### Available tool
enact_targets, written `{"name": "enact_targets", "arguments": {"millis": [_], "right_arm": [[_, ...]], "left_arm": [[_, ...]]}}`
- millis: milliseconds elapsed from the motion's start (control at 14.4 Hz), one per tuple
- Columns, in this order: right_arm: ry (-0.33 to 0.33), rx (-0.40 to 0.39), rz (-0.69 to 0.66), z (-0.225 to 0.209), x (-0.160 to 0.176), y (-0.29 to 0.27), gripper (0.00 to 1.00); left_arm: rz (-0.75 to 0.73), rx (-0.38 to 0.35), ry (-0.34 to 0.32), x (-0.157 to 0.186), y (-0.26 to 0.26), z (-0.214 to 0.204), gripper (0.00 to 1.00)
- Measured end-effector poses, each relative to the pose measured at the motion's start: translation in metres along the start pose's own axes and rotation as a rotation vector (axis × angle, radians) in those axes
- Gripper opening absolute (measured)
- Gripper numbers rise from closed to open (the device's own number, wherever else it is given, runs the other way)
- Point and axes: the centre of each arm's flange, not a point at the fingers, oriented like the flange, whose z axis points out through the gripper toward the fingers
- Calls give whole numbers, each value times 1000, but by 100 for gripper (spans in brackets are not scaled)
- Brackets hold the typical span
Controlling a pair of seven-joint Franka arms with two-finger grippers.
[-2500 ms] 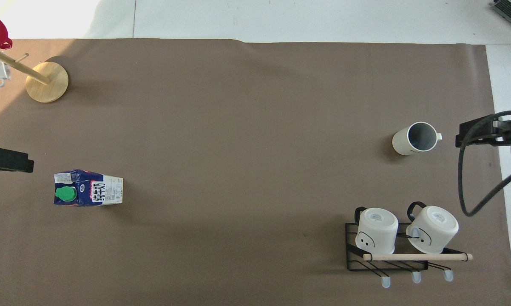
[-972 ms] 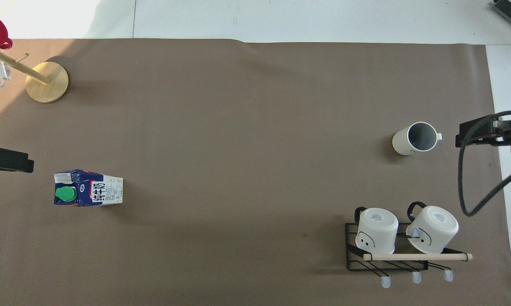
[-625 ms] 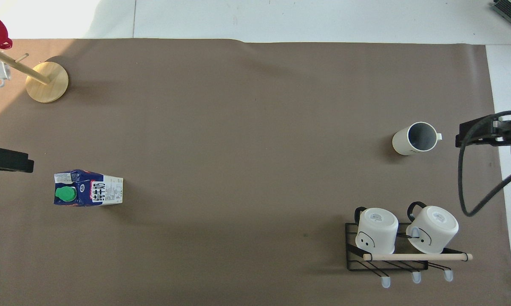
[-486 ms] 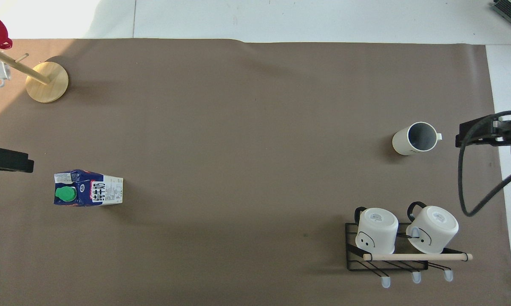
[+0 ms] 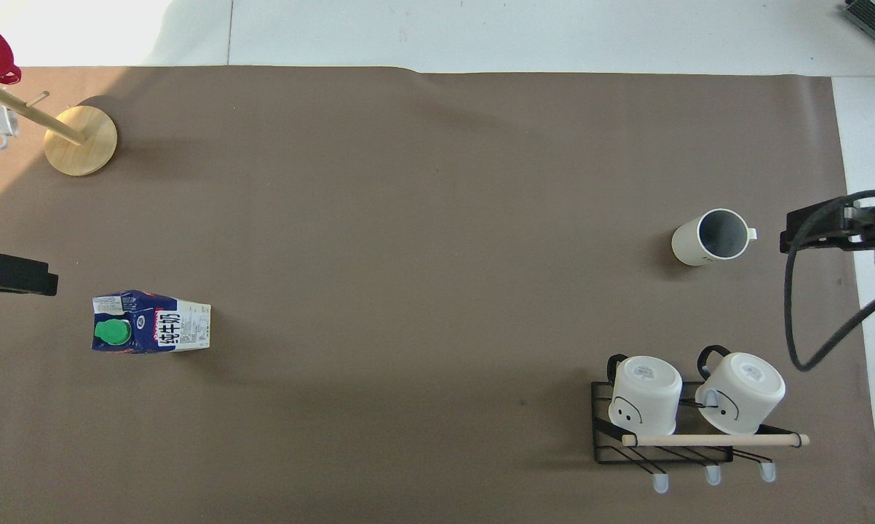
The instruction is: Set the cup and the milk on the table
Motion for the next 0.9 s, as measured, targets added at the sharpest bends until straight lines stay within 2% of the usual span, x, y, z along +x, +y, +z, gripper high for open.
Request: {"name": "enact_targets", "arguments": {"millis": [556,903], "right_arm": [[7,2,12,0,2,7,100],[92,13,-15,3,19,27,100]], "left_arm": [[0,0,0,0,0,0,100],[0,0,0,0,0,0,100]]}}
